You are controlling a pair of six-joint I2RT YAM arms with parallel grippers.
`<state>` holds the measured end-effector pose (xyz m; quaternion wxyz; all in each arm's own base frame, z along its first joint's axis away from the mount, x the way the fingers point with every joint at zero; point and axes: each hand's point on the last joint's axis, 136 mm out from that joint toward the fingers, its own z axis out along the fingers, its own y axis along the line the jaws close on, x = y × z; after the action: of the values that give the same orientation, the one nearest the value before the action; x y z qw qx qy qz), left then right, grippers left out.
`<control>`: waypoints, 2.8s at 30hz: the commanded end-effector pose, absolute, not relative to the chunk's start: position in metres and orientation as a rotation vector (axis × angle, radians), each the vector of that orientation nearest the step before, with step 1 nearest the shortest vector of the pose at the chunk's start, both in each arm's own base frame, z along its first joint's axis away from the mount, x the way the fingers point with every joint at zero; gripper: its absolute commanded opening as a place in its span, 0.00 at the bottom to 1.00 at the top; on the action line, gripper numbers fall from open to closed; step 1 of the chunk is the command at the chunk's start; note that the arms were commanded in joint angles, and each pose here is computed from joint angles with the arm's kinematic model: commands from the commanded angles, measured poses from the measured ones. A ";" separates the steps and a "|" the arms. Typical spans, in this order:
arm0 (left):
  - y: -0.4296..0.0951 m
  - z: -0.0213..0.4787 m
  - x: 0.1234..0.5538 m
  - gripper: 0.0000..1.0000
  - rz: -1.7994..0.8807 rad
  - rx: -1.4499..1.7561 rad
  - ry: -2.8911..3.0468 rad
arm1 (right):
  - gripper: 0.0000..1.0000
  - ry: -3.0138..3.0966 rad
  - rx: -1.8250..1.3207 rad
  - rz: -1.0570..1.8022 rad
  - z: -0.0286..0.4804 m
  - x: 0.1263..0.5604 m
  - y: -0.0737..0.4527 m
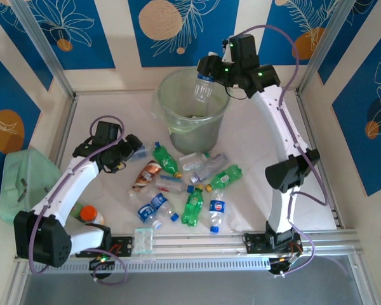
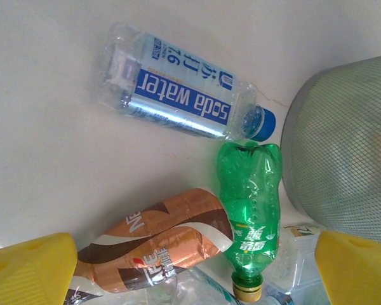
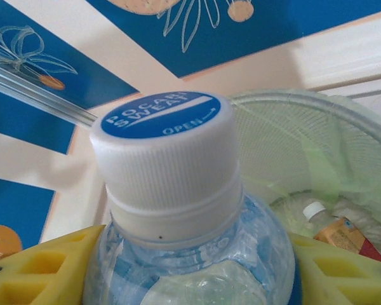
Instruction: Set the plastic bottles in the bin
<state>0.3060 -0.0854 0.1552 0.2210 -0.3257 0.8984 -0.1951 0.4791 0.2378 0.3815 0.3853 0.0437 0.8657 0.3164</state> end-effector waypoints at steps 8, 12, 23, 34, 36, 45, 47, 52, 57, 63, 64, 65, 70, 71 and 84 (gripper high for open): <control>-0.094 0.133 0.308 0.98 -0.636 -1.031 2.498 | 0.58 2.310 -0.009 0.615 0.340 0.483 0.262; -0.096 0.125 0.309 0.98 -0.652 -1.071 2.502 | 0.69 2.345 -0.023 0.581 0.325 0.482 0.268; -0.104 0.106 0.331 0.99 -0.674 -1.156 2.503 | 0.84 2.316 -0.022 0.581 0.345 0.470 0.266; -0.104 0.094 0.363 1.00 -0.618 -1.164 2.511 | 0.84 2.225 -0.140 0.592 0.396 0.409 0.279; -0.104 0.093 0.368 1.00 -0.600 -1.161 2.516 | 0.85 2.209 -0.154 0.608 0.403 0.394 0.281; -0.096 0.078 0.377 1.00 -0.483 -1.209 2.560 | 0.89 2.200 -0.170 0.691 0.404 0.340 0.284; -0.094 0.075 0.380 1.00 -0.442 -1.217 2.573 | 0.90 2.213 -0.173 0.689 0.398 0.332 0.285; -0.088 0.068 0.392 1.00 -0.350 -1.235 2.603 | 0.92 2.243 -0.160 0.688 0.383 0.319 0.282; -0.084 0.056 0.404 1.00 -0.271 -1.236 2.643 | 0.95 2.254 -0.147 0.697 0.376 0.311 0.278; -0.077 0.052 0.423 1.00 -0.185 -1.178 2.660 | 0.97 2.269 -0.134 0.699 0.369 0.305 0.274; -0.076 0.051 0.427 1.00 -0.164 -1.158 2.669 | 0.97 2.271 -0.134 0.701 0.368 0.304 0.274; -0.075 0.049 0.428 1.00 -0.144 -1.148 2.679 | 0.97 2.273 -0.133 0.701 0.367 0.303 0.273; -0.072 0.038 0.432 0.98 -0.080 -1.097 2.723 | 0.93 2.286 -0.119 0.700 0.358 0.300 0.270; -0.071 0.036 0.431 0.97 -0.071 -1.092 2.730 | 0.93 2.287 -0.116 0.704 0.358 0.299 0.270; -0.071 0.030 0.434 0.76 -0.073 -1.023 2.735 | 0.84 2.292 -0.119 0.742 0.359 0.289 0.276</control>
<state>0.4356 -0.0815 0.0331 0.1103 -0.3549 0.9275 -0.0415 0.2971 0.2781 0.3480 0.3470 -0.0506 0.8955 0.2741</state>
